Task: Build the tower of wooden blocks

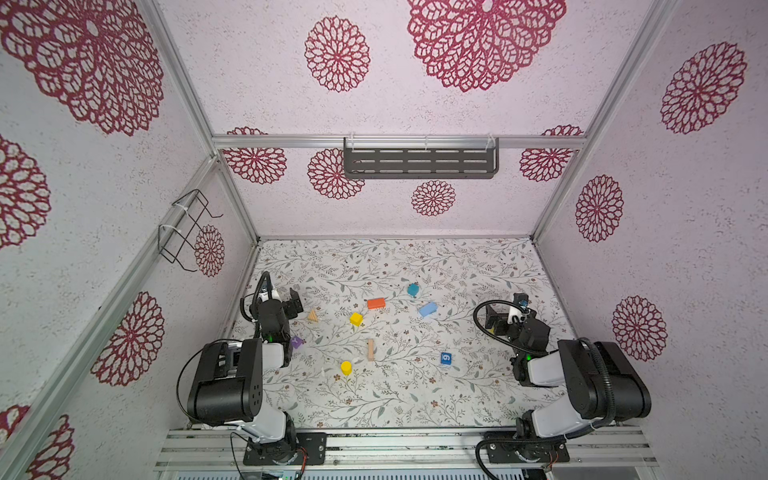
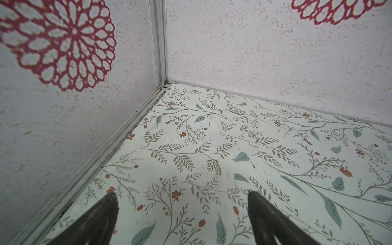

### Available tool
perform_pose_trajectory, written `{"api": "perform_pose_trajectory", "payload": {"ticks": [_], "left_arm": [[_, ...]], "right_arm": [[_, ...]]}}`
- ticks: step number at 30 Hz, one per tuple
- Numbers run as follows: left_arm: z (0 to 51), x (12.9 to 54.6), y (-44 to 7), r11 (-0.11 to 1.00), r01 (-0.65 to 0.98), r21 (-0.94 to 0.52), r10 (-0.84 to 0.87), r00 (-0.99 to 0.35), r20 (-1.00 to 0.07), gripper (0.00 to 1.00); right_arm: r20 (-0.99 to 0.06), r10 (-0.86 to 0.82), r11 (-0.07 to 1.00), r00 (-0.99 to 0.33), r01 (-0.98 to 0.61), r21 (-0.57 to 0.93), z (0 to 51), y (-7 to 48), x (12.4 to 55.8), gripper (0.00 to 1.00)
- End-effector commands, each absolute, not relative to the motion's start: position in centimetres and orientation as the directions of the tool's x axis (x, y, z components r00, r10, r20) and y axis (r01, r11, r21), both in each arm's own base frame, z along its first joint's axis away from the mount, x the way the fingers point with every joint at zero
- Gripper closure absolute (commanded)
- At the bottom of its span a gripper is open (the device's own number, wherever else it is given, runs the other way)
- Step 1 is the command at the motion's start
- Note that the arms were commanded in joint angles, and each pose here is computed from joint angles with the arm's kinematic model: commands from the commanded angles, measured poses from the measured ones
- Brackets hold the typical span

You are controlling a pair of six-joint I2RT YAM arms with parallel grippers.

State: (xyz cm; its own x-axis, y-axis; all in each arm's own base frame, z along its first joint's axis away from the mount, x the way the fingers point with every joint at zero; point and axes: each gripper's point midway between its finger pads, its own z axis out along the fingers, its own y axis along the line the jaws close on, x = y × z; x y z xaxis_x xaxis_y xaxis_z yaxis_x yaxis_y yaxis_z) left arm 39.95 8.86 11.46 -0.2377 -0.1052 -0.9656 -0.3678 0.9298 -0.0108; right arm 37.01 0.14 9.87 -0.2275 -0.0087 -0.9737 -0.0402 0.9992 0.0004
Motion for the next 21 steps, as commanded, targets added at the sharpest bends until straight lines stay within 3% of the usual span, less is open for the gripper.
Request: {"api": "perform_pose_trajectory", "payload": {"ticks": [1, 4, 6, 8, 10, 13, 21], "left_arm": [[12.1, 40.0, 8.7, 0.933, -0.36, -0.014, -0.1, -0.223, -0.97, 0.03], [12.1, 40.1, 8.8, 0.933, -0.359, -0.016, -0.104, -0.227, -0.968, 0.03], [12.1, 39.9, 8.8, 0.932, -0.362, -0.016, -0.103, -0.224, -0.969, 0.03], [13.5, 38.7, 11.0, 0.846, -0.533, 0.003, -0.112, -0.183, -0.977, 0.03], [14.8, 38.4, 11.6, 0.821, -0.571, 0.007, -0.147, -0.225, -0.963, 0.03], [18.4, 39.0, 10.8, 0.849, -0.528, 0.005, -0.133, -0.222, -0.966, 0.03], [26.8, 36.2, 7.0, 0.88, -0.452, -0.146, -0.29, -0.269, -0.918, 0.03]], "right_arm": [[-0.984, 0.004, 0.999, -0.18, -0.034, 0.011, 11.4, -0.1, 37.8, 0.01], [-0.984, 0.008, 1.0, -0.18, -0.005, 0.009, 11.4, -0.5, 37.8, 0.01], [-0.984, 0.049, 0.995, -0.17, 0.099, 0.033, 11.6, -2.2, 37.5, 0.01], [-0.988, 0.067, 0.985, -0.137, 0.164, 0.044, 12.7, -3.3, 36.7, 0.01], [-0.987, 0.071, 0.977, -0.144, 0.207, 0.04, 14.0, -3.8, 36.4, 0.01], [-0.976, 0.147, 0.956, -0.163, 0.276, 0.097, 16.2, -4.7, 36.3, 0.01], [-0.912, 0.284, 0.949, -0.295, 0.221, 0.225, 19.9, -1.4, 35.3, 0.01]]}}
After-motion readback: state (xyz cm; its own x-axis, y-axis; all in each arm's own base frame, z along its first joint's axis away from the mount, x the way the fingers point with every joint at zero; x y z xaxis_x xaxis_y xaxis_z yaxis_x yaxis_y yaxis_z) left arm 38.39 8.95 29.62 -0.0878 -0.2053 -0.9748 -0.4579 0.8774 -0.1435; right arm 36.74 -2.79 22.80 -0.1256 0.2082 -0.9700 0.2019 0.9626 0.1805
